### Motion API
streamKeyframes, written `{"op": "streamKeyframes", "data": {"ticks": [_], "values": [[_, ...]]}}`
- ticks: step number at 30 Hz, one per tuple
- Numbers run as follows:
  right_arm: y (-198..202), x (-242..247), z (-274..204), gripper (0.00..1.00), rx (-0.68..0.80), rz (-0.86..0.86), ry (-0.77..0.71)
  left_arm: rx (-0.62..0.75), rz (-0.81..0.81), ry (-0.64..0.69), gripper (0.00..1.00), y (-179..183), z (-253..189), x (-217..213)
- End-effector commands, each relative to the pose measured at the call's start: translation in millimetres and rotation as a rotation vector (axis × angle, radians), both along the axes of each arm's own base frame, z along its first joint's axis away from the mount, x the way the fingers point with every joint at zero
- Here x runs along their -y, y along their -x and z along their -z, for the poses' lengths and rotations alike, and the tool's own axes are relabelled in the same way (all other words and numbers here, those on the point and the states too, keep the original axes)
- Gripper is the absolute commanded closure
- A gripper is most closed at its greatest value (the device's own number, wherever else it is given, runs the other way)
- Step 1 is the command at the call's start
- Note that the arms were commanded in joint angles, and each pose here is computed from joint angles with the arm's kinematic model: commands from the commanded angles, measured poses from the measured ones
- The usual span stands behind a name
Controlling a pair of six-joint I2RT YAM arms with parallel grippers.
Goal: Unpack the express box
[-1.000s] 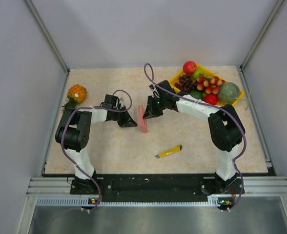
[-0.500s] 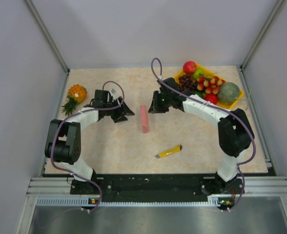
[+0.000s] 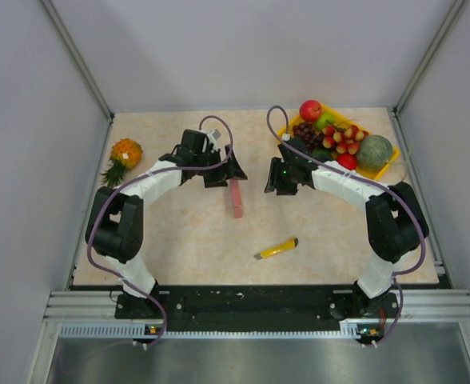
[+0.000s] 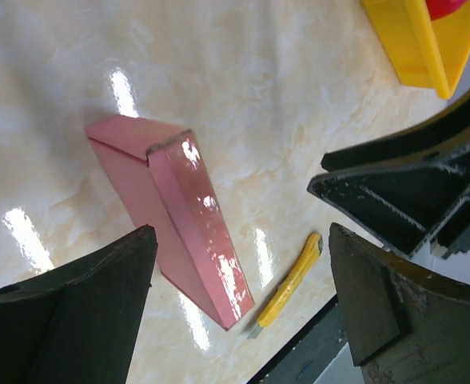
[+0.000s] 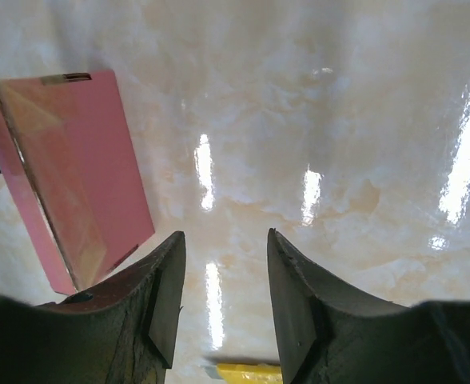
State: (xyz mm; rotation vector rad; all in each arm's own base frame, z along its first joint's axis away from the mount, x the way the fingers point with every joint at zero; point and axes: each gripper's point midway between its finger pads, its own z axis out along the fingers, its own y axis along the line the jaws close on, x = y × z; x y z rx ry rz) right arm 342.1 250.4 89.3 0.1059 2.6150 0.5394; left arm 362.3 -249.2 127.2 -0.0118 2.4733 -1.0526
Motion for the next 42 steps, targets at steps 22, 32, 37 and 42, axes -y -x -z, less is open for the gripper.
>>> {"op": "streamKeyframes", "data": {"ticks": [22, 32, 37, 42], "values": [[3.0, 11.2, -6.9, 0.56, 0.015, 0.019, 0.016, -0.257, -0.063, 0.174, 0.43, 17.3, 40.6, -28.8], [5.9, 8.3, -7.1, 0.56, 0.002, 0.012, 0.001, -0.292, -0.176, 0.188, 0.37, 29.1, 54.1, -66.7], [6.7, 7.4, -6.6, 0.56, 0.000, 0.007, 0.001, -0.280, -0.244, 0.047, 0.24, 35.9, 61.6, -93.8], [8.1, -1.4, -8.9, 0.56, 0.026, -0.066, 0.017, -0.223, -0.356, -0.139, 0.17, 30.5, 60.0, -125.7]]}}
